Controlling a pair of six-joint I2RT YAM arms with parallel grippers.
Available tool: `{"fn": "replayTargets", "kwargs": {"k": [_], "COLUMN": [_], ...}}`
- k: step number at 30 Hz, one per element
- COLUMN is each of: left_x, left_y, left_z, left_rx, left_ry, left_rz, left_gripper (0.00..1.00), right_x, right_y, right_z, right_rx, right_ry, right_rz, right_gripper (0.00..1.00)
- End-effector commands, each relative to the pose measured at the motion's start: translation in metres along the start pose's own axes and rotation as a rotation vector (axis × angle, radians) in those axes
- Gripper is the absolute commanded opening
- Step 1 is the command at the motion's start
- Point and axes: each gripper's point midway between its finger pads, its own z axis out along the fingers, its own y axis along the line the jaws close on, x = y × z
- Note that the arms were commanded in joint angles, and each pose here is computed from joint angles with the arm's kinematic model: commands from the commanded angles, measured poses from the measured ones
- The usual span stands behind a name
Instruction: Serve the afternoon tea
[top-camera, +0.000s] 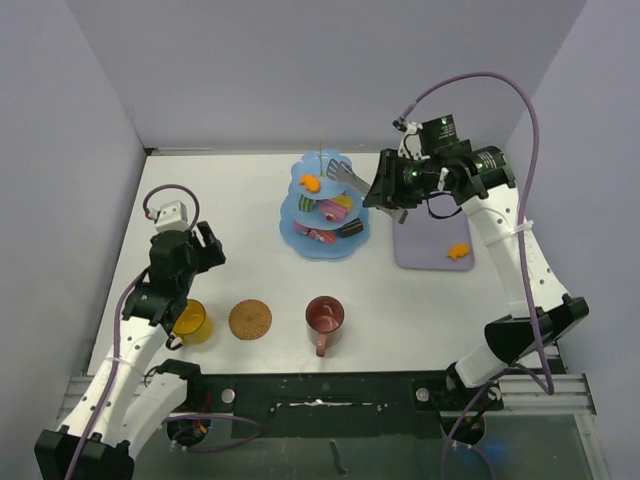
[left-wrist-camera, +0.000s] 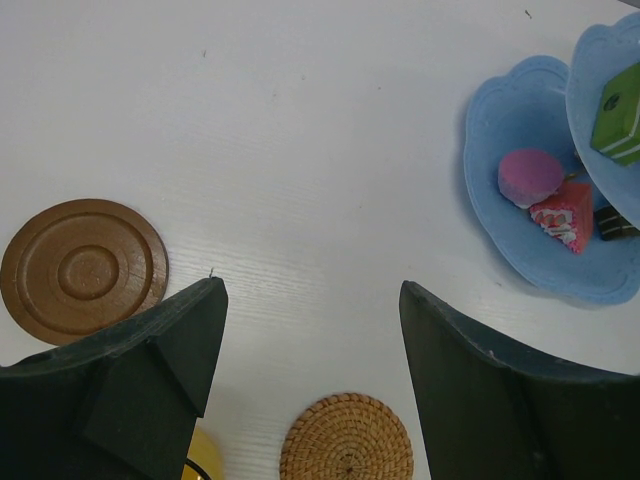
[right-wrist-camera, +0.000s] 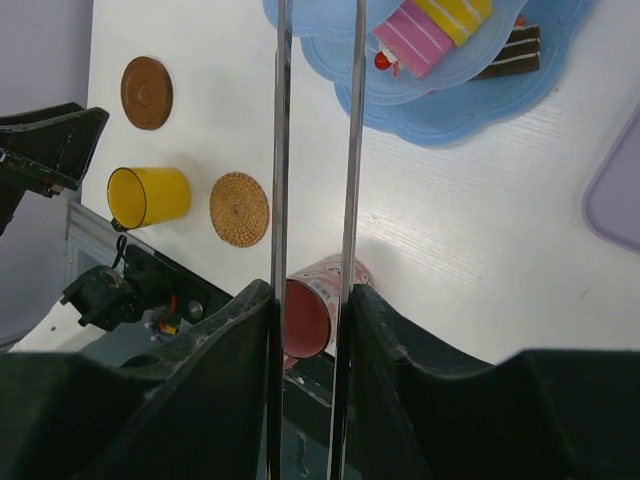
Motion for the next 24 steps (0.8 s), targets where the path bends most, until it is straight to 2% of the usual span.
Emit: {"fn": "replayTargets", "kwargs": {"k": [1, 9, 13, 19, 24], "left_x": [-0.038, -0.036, -0.036, -0.037, -0.036], "left_y": [-0.018, -0.021, -0.021, -0.021, -0.025], "left_z": [-0.006, -0.003, -0.002, -0.001, 0.004], "left_rx": [0.063, 0.074, 0.074, 0.077, 0.089], "left_ry": [-0.103, -0.102, -0.105, -0.116, -0.108], "left_rz": [-0.013, -0.028, -0.029, -0.030, -0.037], "left_gripper": [0.68, 0.68, 0.68, 0.68, 0.68], "right_x": [0.004, 0.021, 0.036, 0.079, 0.106], "right_y": [0.004, -0.048, -0.097, -0.185, -0.221], "right_z": [-0.023, -0.054, -0.059, -0.073, -0.081], "right_rx": [-0.041, 0.052, 0.186, 0.406, 0.523], "right_ry": [-0.034, -0.078, -0.055, -0.004, 0.031], "right_rz": [0.015, 0.150, 0.246, 0.476, 0.579], "right_gripper": [0.33, 0.33, 0.33, 0.32, 0.32]}}
